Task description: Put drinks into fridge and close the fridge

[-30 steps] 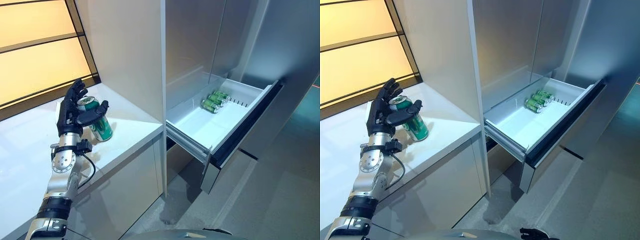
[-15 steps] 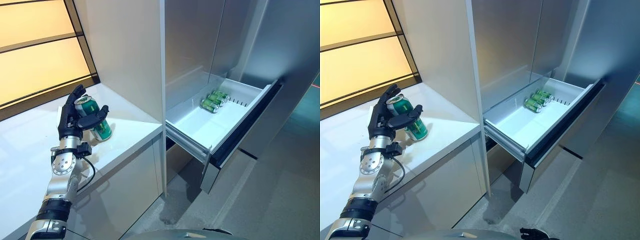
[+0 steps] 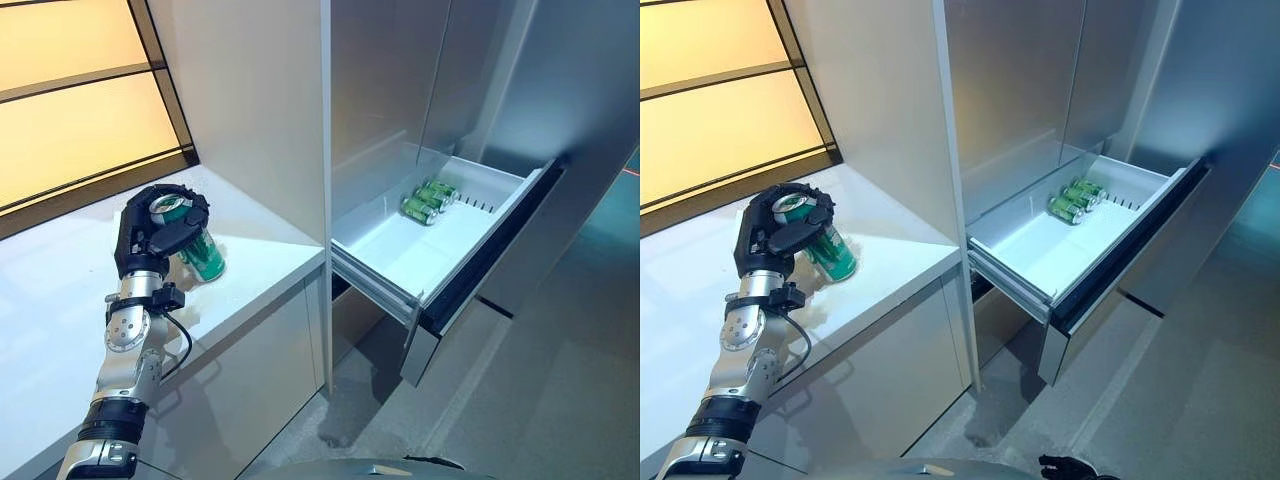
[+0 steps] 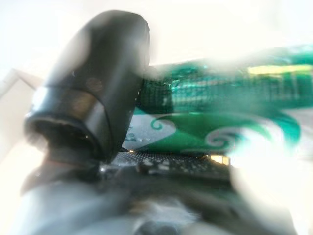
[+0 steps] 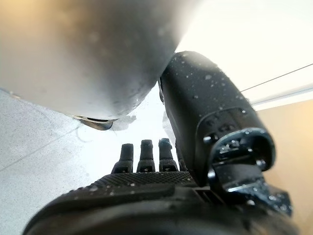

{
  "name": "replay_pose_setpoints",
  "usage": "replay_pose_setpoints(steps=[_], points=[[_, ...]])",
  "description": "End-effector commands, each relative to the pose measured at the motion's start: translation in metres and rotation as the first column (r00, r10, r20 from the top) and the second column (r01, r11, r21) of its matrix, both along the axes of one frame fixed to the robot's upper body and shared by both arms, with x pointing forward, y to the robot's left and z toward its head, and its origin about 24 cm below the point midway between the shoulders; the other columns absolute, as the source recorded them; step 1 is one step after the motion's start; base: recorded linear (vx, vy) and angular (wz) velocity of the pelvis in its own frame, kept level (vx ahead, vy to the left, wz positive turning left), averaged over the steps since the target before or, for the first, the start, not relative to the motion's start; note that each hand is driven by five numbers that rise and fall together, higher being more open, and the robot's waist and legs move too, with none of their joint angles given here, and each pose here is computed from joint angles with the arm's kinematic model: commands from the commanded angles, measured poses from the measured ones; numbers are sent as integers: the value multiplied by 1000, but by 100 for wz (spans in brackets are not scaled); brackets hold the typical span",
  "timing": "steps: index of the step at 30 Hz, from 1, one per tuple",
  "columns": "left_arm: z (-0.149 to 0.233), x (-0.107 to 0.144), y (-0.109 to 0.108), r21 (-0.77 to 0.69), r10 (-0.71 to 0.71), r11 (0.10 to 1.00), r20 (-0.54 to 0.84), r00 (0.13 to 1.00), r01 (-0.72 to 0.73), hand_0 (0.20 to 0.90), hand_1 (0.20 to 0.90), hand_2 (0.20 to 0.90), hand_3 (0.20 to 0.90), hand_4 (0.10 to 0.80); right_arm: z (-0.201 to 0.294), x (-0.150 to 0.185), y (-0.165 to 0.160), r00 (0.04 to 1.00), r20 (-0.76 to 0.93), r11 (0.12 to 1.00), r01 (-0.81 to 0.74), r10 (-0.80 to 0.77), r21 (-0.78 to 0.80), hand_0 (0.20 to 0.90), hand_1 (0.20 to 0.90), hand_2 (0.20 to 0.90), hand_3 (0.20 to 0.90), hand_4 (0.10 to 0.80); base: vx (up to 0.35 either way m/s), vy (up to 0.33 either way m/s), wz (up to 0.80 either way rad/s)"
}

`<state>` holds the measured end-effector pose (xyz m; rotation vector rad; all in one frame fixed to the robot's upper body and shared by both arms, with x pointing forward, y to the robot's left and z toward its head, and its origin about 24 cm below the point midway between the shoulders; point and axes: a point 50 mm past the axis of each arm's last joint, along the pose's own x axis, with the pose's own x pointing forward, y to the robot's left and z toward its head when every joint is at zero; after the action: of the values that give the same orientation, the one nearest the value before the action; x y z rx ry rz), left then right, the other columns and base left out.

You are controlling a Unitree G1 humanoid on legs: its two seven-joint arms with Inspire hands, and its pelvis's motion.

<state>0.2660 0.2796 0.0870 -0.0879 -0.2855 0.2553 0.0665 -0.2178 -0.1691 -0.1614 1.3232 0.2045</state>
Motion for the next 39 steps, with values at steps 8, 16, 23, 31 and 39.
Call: replay_pose_setpoints(steps=[8, 16, 23, 31, 39], points=[[118, -13, -17, 171, -112, 985, 560, 821, 18, 300, 300, 300, 200, 100, 1, 7, 3, 998, 28, 998, -56, 56, -10, 900, 900, 900, 900, 800, -10, -21, 0], [156, -22, -44, 243, -304, 952, 675, 673, 186, 300, 300, 300, 200, 100, 34, 86, 25, 911, 403, 989, -126, 83, 82, 900, 900, 900, 900, 800, -8, -17, 0], [172, -29, -65, 332, -448, 894, 694, 564, 301, 300, 300, 300, 200, 100, 136, 148, 95, 683, 728, 825, -377, -59, 421, 900, 900, 900, 900, 800, -21, -17, 0], [167, -34, -80, 429, -578, 815, 646, 499, 388, 300, 300, 300, 200, 100, 307, 185, 99, 250, 925, 565, -736, -287, 374, 900, 900, 900, 900, 800, -12, -8, -4], [170, -30, -87, 433, -640, 764, 601, 479, 478, 300, 300, 300, 200, 100, 359, 185, 99, 41, 911, 575, -764, -410, 293, 900, 900, 900, 900, 800, -4, -6, -5]])
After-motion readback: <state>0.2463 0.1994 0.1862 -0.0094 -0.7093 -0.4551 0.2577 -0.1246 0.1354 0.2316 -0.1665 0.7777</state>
